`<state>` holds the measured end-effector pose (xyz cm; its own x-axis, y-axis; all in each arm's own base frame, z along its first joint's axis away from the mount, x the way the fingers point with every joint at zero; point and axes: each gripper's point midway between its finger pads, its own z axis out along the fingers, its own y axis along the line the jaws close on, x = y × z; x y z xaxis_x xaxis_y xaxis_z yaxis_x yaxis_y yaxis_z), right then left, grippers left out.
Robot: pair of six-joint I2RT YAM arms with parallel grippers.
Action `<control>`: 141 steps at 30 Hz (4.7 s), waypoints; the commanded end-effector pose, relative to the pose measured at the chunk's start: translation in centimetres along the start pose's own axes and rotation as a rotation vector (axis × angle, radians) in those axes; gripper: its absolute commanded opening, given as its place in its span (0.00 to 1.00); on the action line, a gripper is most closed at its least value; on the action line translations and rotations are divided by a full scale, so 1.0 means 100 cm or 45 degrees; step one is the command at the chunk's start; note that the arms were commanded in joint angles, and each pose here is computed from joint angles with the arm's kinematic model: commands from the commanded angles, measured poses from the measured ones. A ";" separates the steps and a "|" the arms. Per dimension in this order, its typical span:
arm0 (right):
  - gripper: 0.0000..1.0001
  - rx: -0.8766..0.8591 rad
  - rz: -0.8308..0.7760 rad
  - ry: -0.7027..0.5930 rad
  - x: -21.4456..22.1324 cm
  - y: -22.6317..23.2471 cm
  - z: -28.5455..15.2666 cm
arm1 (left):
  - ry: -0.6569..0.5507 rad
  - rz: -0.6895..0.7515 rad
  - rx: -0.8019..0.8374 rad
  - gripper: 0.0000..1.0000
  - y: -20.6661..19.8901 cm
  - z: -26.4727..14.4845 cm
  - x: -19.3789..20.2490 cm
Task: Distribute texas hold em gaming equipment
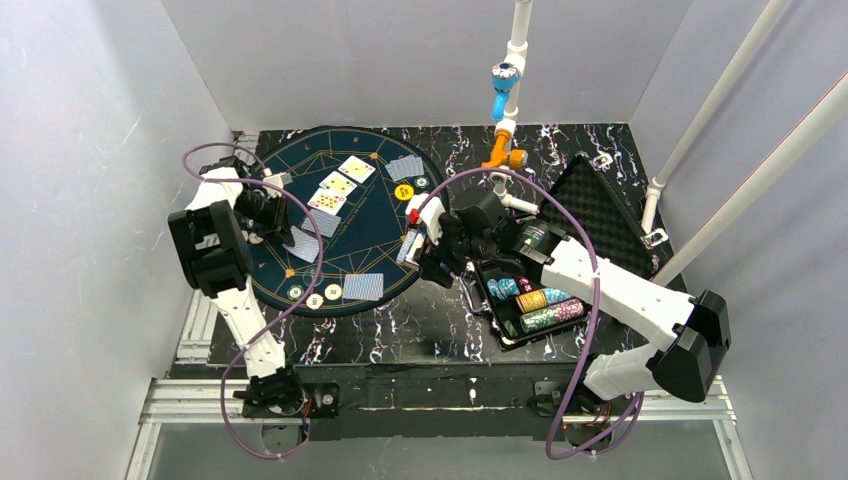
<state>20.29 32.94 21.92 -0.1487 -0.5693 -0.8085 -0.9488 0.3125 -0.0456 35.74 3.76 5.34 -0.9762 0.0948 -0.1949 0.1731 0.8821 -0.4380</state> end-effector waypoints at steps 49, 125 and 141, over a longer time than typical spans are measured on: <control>0.01 -0.144 -0.025 -0.393 -0.091 0.018 -0.015 | -0.269 0.920 -0.077 0.65 -0.268 -0.041 0.075; 0.98 0.128 -0.100 -0.214 -0.059 -0.020 -0.041 | -0.070 0.051 0.305 0.00 -0.183 0.025 -0.038; 0.98 0.114 -0.106 -0.189 -0.055 -0.021 -0.034 | -0.028 -0.012 0.311 0.15 -0.167 0.058 -0.061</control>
<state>21.47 32.40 26.20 -0.0629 -0.5192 -0.8523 -0.9326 0.3346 -0.1350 38.75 -14.20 7.88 -0.9818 0.0724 -0.1758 0.1706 0.7436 -0.6465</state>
